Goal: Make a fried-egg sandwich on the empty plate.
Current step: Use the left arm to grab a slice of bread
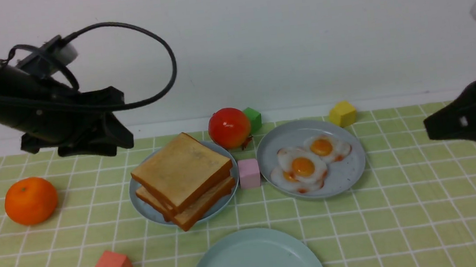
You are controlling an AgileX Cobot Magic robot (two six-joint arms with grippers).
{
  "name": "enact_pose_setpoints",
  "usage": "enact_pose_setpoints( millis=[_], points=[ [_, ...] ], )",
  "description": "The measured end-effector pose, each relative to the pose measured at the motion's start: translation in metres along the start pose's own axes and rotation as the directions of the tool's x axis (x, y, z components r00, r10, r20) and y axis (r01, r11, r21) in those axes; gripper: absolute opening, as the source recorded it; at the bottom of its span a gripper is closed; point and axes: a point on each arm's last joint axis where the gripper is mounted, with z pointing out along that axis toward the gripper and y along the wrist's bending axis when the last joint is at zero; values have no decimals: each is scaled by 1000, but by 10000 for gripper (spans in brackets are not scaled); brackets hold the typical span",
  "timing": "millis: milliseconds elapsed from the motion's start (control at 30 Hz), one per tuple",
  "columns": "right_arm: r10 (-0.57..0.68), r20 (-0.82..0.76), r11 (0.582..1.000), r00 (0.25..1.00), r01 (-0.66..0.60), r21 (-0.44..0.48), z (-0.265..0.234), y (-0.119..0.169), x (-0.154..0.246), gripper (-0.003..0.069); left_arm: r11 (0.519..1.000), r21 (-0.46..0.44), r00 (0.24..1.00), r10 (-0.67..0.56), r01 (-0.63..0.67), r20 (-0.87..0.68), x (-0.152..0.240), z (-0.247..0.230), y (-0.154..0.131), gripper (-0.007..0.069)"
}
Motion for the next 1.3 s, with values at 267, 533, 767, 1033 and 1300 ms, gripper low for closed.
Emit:
enact_pose_setpoints(
  millis=[267, 533, 767, 1033, 1300],
  points=[
    [-84, -52, 993, 995, 79, -87, 7, 21, 4, 380, 977, -77, 977, 190, -198, -97, -33, 44, 15, 403],
    [-94, -95, 990, 991, 83, -117, 7, 24, 8, 417, 962, 1, 947, 271, -275, -172, -32, 89, 25, 475],
    [-84, -112, 986, 990, 66, -151, 7, 27, 10, 418, 961, -4, 946, 271, -276, -180, -32, 105, 32, 477],
    [-83, -108, 985, 991, 65, -161, 6, 28, 9, 418, 958, 13, 936, 284, -288, -207, -29, 114, 36, 366],
    [-84, -109, 984, 990, 66, -163, 7, 29, 9, 418, 948, 9, 927, 312, -317, -210, -36, 100, 30, 8]
  ],
)
